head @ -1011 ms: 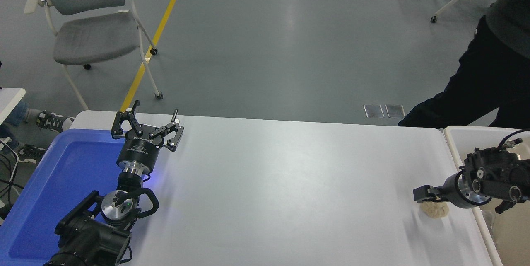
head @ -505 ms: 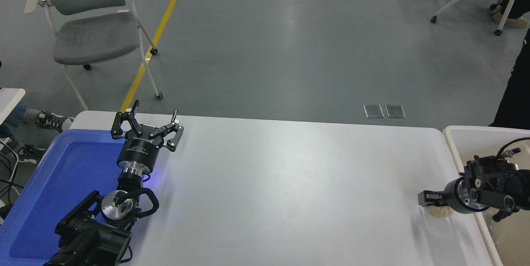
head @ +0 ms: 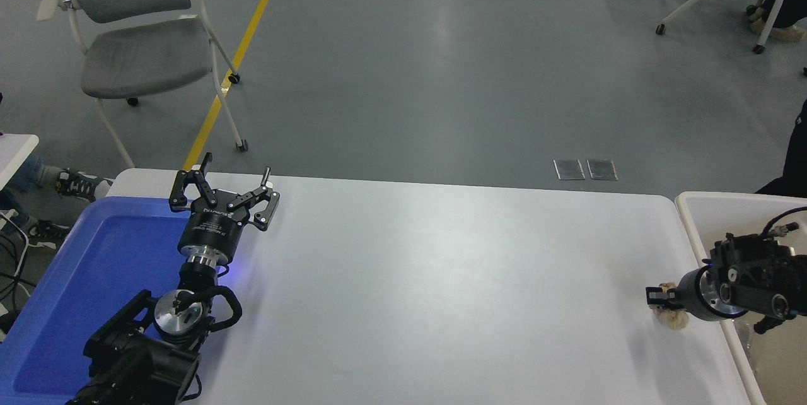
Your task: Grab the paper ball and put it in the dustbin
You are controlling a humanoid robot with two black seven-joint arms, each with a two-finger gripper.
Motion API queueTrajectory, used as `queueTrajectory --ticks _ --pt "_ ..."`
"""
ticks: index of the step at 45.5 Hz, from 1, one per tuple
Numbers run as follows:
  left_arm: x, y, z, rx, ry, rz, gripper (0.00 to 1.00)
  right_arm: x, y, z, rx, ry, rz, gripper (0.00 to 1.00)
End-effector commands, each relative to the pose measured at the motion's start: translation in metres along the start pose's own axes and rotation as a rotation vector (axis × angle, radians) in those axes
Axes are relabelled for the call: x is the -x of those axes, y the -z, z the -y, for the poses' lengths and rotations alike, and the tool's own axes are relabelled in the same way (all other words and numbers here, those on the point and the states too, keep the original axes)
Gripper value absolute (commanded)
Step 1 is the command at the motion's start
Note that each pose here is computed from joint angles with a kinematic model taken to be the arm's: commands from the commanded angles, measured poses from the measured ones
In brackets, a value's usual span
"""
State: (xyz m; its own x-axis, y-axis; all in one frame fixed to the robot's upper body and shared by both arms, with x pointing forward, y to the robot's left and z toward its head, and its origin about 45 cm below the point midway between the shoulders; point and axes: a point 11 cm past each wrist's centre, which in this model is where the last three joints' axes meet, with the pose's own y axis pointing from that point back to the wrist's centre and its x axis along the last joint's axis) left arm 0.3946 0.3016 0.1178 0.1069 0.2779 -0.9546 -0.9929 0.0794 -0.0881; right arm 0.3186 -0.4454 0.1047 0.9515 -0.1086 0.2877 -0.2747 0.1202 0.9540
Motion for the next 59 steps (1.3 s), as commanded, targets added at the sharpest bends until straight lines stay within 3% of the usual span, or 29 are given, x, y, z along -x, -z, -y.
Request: queueTrajectory --ticks 1,17,24,41,52,59 --pt "0.0 0.0 0.0 -0.001 0.0 0.001 0.99 -0.023 -0.016 -0.064 -0.049 -0.006 0.002 0.0" --pt "0.0 0.0 0.0 -0.001 0.0 0.001 0.99 -0.072 -0.034 -0.204 -0.081 -0.011 -0.044 0.0" --pt "0.0 0.0 0.0 -0.001 0.0 0.001 0.99 -0.097 -0.034 -0.252 -0.057 -0.111 -0.069 0.0" --pt "0.0 0.0 0.0 -0.001 0.0 0.001 0.99 -0.095 -0.031 -0.284 -0.037 -0.147 -0.108 0.0" --pt "0.0 0.0 0.0 -0.001 0.002 0.001 0.99 -0.09 -0.058 -0.279 -0.035 -0.162 -0.008 0.0" --pt "0.0 0.0 0.0 -0.001 0.0 0.001 0.99 -0.092 -0.092 -0.254 0.007 -0.302 0.094 0.0"
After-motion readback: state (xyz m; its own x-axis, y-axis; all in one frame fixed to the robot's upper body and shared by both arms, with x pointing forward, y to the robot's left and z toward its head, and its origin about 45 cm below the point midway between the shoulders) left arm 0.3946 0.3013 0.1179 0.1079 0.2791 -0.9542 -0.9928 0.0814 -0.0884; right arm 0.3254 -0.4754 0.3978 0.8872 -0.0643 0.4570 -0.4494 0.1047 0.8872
